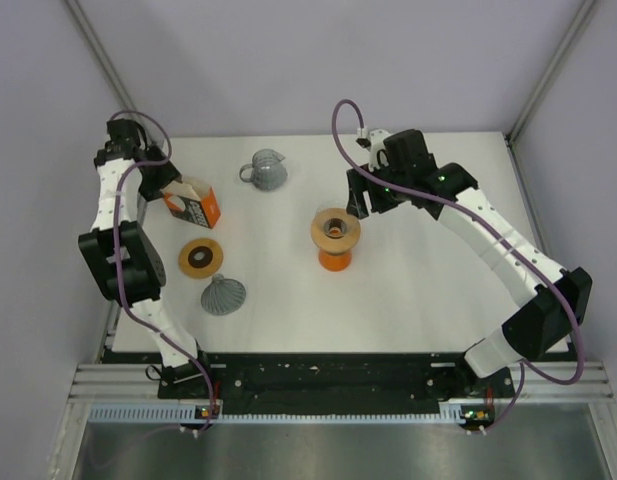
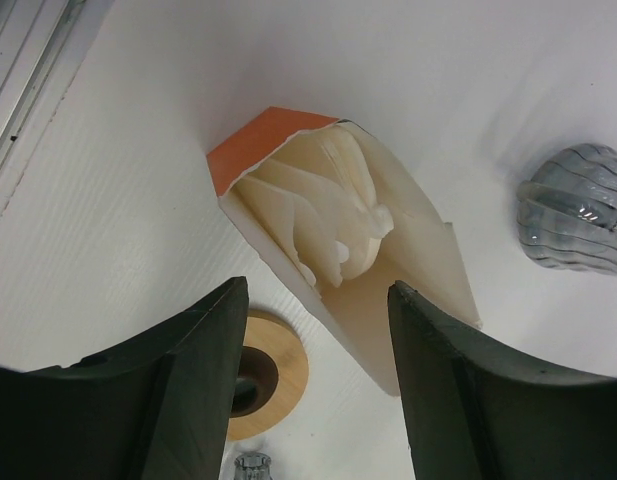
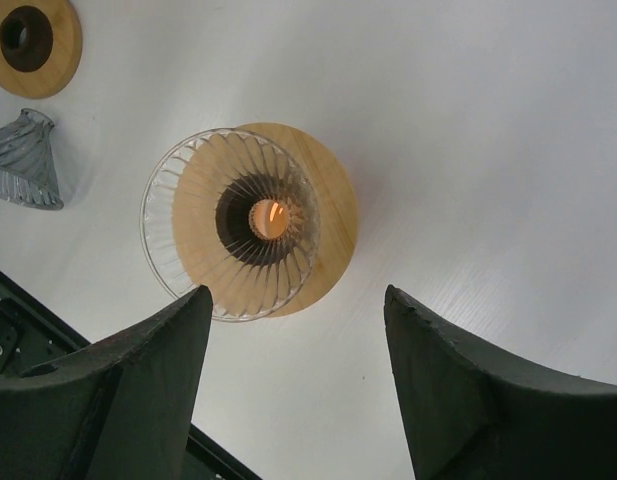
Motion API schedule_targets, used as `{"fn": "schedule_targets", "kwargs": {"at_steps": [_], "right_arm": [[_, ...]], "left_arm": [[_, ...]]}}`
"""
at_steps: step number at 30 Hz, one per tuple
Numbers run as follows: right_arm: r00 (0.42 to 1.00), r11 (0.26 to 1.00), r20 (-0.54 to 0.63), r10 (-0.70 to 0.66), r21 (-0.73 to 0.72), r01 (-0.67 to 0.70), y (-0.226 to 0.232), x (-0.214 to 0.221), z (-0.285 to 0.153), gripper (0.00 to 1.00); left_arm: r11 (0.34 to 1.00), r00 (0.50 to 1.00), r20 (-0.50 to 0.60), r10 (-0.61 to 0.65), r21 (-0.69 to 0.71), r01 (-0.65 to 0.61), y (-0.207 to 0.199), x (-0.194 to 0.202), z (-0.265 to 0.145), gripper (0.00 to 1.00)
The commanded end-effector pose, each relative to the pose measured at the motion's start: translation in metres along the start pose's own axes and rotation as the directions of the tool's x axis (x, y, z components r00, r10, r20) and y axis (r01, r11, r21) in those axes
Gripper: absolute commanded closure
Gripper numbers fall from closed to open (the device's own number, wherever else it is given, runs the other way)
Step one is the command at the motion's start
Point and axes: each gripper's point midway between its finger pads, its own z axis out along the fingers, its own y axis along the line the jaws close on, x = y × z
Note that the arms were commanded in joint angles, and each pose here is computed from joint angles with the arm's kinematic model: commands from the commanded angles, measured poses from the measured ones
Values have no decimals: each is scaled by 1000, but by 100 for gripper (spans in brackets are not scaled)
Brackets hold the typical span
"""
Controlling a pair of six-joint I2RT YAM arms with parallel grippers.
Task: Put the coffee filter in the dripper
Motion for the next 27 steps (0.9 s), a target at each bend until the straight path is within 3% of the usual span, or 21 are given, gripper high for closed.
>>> {"fn": "schedule_targets", "kwargs": {"at_steps": [1,10,13,21,27], "right_arm": [[998,1000,53,-25,-9,26,2,-13,-5,31],[998,1000,54,-27,-13,28,3,-11,-6,31],[998,1000,61,-27,-13,28,3,-12,-9,31],[997,1000,79,-20,-19,22,6,-15,-17,31],[995,999,94,-16,-44,21,12,-20,-23,32]], "left_arm": [[1000,998,66,-14,-21,16,3,-15,-2,36],[1000,999,-36,3,0,-3,8,6,28,46],[1000,998,-63,9,27,-7,5,11,32,56],[993,996,-69,50,108,-43,-10,12,12,99],[964,985,-50,164,221,-149,-30,20,-27,100]]}}
